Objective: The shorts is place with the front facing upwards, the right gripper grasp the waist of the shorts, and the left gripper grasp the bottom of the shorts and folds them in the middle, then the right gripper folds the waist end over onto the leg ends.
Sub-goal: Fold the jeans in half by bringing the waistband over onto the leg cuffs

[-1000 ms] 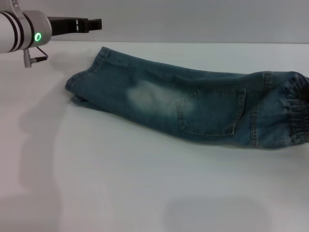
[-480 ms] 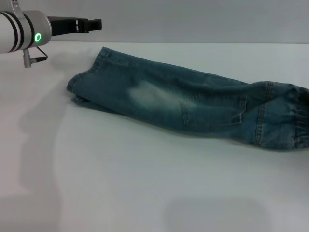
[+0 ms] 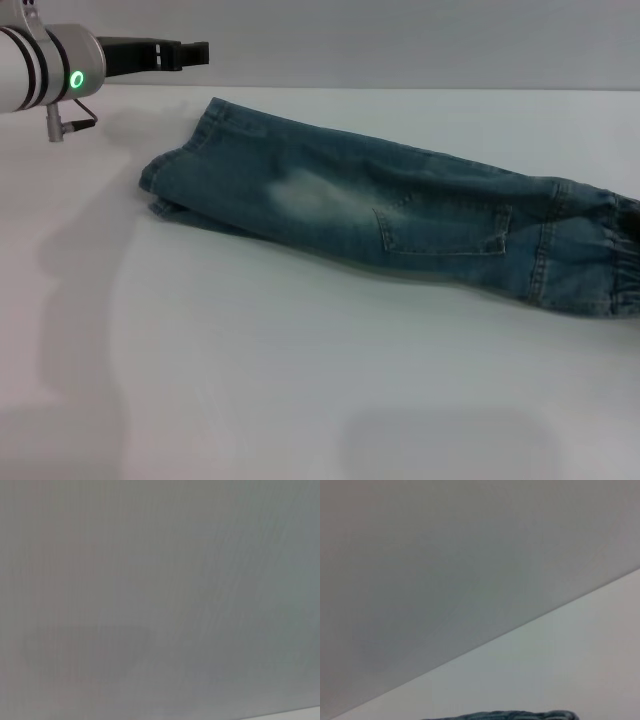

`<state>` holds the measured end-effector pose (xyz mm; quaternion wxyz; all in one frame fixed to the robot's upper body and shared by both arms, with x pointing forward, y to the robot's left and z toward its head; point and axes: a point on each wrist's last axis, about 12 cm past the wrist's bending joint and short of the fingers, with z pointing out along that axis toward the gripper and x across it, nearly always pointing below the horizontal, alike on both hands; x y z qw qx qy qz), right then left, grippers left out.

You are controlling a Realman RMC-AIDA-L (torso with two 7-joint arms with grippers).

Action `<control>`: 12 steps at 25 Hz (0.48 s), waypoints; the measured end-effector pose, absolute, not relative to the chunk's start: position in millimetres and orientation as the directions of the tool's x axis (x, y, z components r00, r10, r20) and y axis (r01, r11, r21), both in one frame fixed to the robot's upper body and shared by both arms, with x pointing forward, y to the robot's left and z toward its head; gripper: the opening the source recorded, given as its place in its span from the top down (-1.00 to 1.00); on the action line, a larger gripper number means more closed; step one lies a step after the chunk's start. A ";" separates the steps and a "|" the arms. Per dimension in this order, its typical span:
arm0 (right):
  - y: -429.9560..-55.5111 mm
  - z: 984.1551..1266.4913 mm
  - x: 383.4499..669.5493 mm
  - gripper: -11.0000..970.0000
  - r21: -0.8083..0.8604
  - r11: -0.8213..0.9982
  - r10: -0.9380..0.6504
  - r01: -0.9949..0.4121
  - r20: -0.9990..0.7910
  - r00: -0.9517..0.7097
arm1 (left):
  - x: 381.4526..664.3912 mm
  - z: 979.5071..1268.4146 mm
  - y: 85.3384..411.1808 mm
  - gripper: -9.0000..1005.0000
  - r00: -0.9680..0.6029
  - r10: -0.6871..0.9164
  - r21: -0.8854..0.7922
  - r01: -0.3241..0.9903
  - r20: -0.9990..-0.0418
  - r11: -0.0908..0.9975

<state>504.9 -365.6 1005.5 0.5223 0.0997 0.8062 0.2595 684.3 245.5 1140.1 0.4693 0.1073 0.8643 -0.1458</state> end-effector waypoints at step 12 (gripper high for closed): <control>-385.5 1045.2 481.5 -0.11 0.531 0.801 0.493 -0.278 -0.847 -0.197 | 682.8 1137.7 246.8 -0.68 -0.541 0.045 -0.155 0.318 -0.840 0.935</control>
